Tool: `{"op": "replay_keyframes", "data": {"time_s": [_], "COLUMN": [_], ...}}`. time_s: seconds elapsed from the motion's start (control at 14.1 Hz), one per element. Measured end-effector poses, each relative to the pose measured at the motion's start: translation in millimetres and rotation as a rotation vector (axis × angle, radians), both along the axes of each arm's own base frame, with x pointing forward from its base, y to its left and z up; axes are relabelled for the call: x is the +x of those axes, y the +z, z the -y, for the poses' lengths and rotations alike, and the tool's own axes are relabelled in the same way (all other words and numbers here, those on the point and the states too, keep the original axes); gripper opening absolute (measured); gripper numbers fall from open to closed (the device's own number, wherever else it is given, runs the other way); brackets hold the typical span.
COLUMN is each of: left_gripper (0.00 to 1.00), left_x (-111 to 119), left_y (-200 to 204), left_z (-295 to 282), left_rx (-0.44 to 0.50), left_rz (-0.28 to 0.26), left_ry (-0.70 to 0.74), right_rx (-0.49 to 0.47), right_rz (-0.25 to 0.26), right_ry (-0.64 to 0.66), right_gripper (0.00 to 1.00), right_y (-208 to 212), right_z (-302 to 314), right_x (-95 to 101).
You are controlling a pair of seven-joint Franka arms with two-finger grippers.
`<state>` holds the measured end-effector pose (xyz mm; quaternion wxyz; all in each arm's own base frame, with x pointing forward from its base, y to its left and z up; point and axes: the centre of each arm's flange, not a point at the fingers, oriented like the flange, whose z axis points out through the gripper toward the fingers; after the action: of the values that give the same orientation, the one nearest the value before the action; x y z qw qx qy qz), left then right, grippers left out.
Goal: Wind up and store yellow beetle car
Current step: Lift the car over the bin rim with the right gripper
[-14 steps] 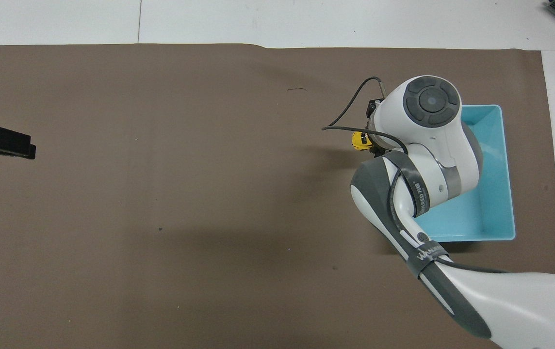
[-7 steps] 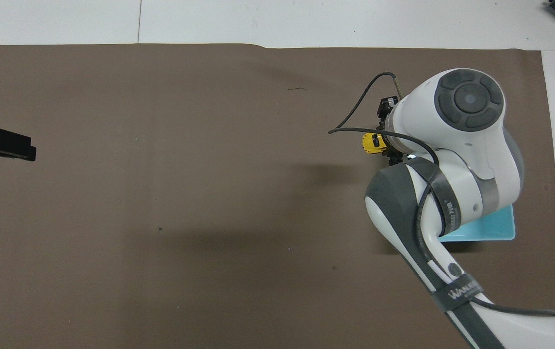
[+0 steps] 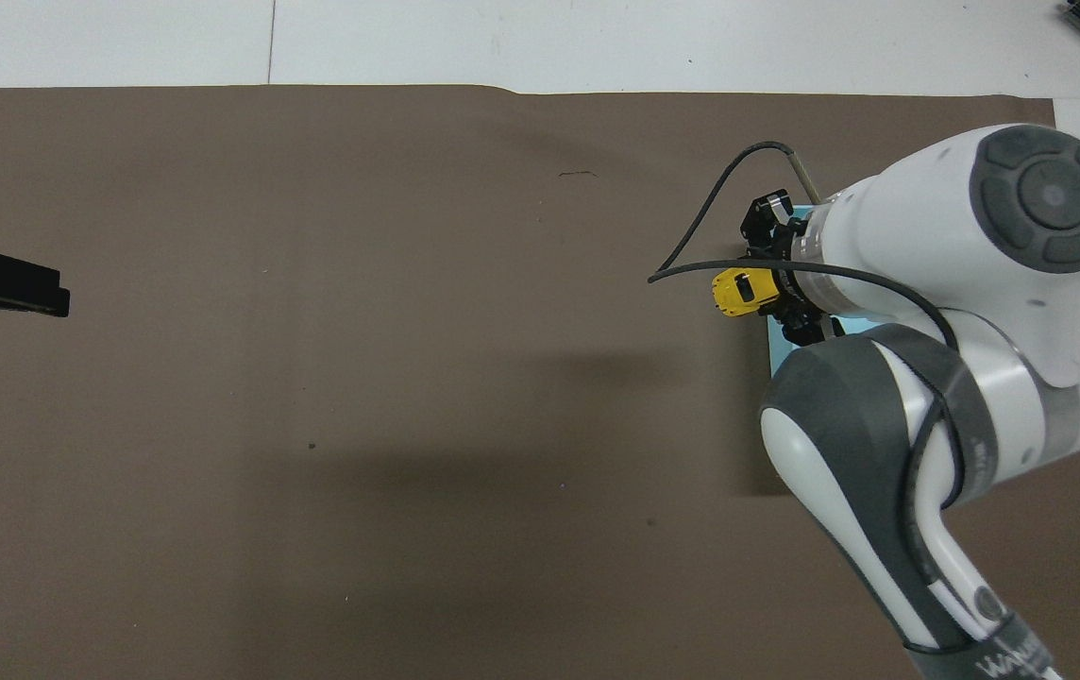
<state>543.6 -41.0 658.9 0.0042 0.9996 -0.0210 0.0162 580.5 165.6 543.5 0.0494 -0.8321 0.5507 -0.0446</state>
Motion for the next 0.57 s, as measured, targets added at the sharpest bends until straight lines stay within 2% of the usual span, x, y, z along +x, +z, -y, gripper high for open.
{"op": "replay_keyframes", "data": {"time_s": [0.57], "left_gripper": [1.0], "left_x": [0], "left_y": [-1], "left_z": [0], "left_rx": [0.0], "left_rz": [-0.002], "left_ry": [0.018], "right_rx": [-0.041], "right_rz": [-0.04], "right_ry": [0.343], "right_gripper": [0.51], "right_y": [10], "right_z": [55], "right_x": [-2.0]}}
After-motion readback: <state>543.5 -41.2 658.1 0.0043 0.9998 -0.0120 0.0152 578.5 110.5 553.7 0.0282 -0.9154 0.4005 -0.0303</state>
